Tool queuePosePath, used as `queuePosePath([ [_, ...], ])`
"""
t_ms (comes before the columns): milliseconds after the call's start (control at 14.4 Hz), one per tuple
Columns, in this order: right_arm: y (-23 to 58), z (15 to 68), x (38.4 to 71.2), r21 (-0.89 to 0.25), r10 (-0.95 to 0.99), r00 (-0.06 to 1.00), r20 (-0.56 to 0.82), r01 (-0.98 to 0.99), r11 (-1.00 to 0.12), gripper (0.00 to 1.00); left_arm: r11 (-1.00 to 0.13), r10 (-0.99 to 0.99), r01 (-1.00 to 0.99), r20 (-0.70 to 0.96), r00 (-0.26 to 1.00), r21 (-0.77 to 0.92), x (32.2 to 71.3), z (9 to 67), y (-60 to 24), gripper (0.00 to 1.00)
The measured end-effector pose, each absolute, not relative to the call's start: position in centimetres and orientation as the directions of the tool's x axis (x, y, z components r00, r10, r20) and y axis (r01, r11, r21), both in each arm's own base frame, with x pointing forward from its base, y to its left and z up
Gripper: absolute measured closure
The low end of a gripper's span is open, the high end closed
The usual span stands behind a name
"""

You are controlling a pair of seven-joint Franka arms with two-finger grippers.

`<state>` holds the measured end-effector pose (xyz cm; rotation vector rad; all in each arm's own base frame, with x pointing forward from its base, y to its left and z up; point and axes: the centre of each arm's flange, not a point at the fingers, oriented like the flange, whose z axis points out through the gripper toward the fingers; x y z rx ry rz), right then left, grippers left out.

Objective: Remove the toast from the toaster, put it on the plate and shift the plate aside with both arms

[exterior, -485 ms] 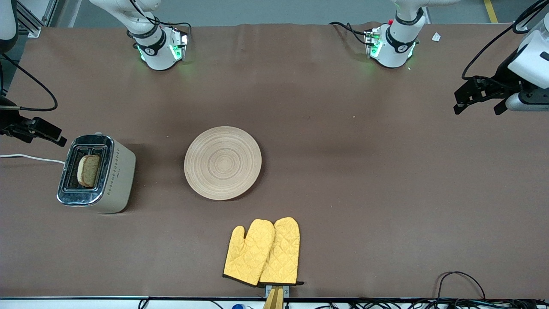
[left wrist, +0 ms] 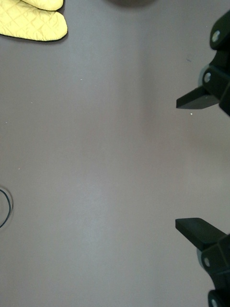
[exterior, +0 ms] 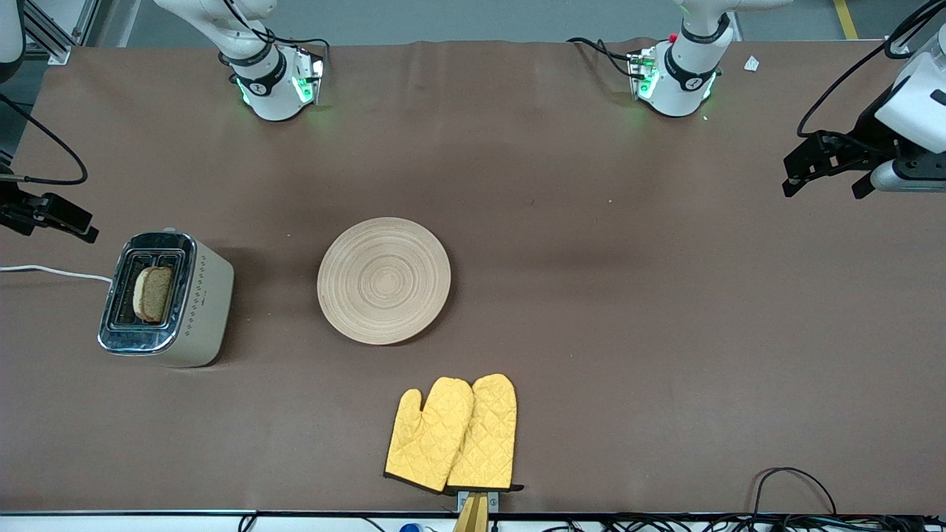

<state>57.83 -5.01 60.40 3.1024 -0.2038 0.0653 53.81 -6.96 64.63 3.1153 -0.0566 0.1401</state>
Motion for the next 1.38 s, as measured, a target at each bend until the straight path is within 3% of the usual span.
queuePosePath([
  [346, -6.2, 57.5, 58.9, 0.033, -0.109, 0.993, 0.043, -0.11, -0.993, 0.0, -1.0, -0.011, -0.013, 0.085, 0.996, 0.023, 53.9, 64.5, -6.8, 0.0],
  [623, -10.2, 47.6, 61.0, 0.03, -0.132, 0.99, 0.045, -0.133, -0.991, 0.0, -1.0, -0.011, -0.013, 0.08, 0.997, 0.023, 54.0, 64.2, -6.8, 0.0],
  [831, -10.2, 40.2, 60.8, 0.024, -0.118, 0.993, 0.019, -0.119, -0.993, 0.0, -1.0, -0.015, -0.016, 0.07, 0.997, 0.022, 54.2, 63.7, -7.0, 0.0],
  [1108, -7.7, 37.6, 60.9, 0.02, -0.077, 0.997, -0.012, -0.077, -0.997, 0.0, -1.0, -0.015, -0.016, 0.066, 0.998, 0.022, 54.4, 63.5, -7.0, 0.0],
  [1177, -7.5, 37.5, 60.9, 0.02, -0.074, 0.997, -0.014, -0.073, -0.997, 0.07, -1.0, -0.015, -0.016, 0.066, 0.998, 0.022, 54.4, 63.5, -7.0, 0.0],
  [1385, -7.8, 36.9, 61.0, 0.019, -0.068, 0.997, -0.024, -0.068, -0.998, 0.41, -1.0, -0.014, -0.016, 0.066, 0.998, 0.022, 54.4, 63.5, -7.0, 0.0],
])
